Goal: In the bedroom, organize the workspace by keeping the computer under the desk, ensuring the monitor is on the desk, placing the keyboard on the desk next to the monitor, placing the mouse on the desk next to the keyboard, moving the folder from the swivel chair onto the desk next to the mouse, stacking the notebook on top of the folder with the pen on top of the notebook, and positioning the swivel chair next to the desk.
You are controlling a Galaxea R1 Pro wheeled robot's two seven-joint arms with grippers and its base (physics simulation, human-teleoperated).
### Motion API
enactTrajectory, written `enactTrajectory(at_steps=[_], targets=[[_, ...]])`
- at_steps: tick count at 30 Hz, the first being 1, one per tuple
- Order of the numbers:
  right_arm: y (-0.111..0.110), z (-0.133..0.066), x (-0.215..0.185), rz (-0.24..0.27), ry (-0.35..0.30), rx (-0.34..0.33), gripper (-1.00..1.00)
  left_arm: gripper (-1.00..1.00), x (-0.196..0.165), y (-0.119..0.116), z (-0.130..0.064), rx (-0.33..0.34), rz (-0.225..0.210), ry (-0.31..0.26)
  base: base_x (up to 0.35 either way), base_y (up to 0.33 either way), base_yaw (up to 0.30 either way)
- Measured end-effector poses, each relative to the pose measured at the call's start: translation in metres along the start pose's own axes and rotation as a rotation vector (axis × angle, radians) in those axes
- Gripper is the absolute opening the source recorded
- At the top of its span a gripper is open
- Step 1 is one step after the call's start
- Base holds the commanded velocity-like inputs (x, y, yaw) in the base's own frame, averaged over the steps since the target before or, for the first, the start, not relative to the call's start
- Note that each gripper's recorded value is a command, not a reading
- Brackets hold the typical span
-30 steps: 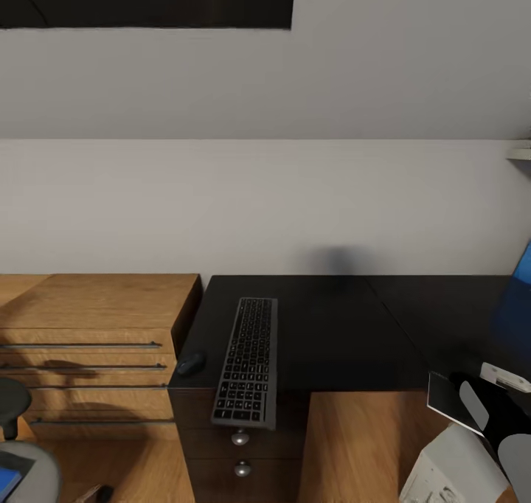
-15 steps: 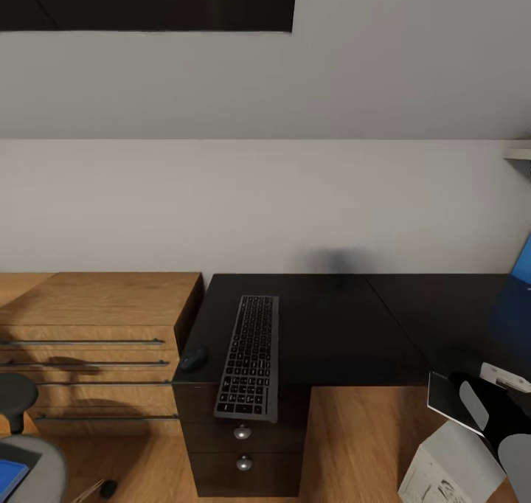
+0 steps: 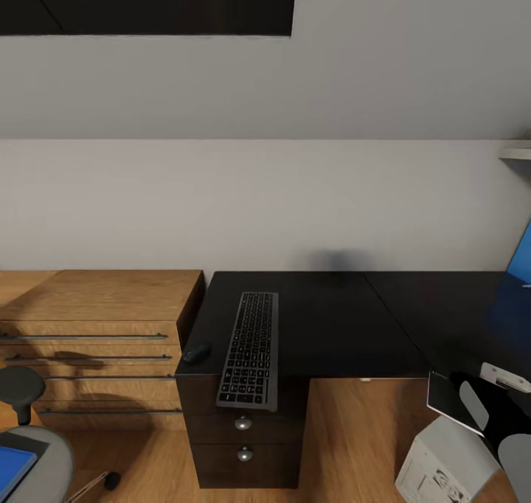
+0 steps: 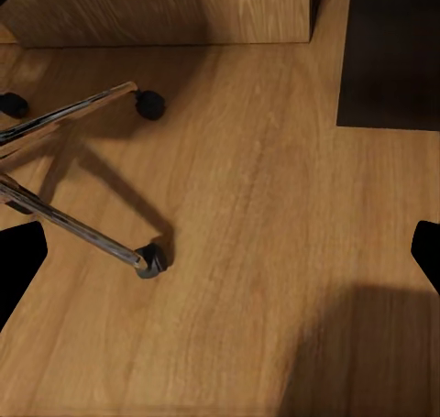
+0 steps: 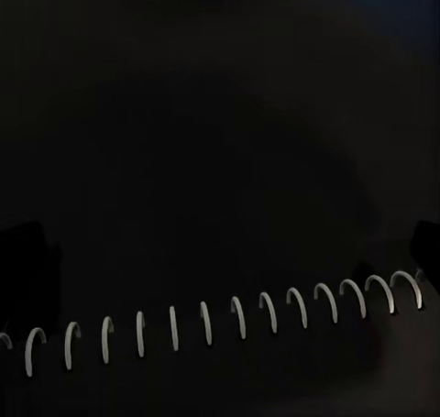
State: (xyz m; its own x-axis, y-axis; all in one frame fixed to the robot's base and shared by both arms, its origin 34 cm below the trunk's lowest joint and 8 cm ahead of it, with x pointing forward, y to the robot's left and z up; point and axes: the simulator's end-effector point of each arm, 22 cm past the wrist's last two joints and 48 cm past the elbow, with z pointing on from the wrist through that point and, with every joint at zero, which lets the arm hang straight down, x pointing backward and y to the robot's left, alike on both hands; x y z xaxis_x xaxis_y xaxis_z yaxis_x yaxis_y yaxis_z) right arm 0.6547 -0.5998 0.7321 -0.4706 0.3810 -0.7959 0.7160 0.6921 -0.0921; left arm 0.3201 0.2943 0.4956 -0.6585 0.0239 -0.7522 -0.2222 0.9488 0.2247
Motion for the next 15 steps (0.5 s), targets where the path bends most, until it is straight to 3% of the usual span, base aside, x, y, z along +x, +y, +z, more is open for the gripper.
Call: enactTrajectory(at_steps=[15], targets=[[0.001, -0.007, -0.012, 0.006, -0.005, -0.007, 1.00, 1.00, -0.010, 0.004, -0.007, -0.001, 0.001, 0.001, -0.001, 0.000, 0.000]])
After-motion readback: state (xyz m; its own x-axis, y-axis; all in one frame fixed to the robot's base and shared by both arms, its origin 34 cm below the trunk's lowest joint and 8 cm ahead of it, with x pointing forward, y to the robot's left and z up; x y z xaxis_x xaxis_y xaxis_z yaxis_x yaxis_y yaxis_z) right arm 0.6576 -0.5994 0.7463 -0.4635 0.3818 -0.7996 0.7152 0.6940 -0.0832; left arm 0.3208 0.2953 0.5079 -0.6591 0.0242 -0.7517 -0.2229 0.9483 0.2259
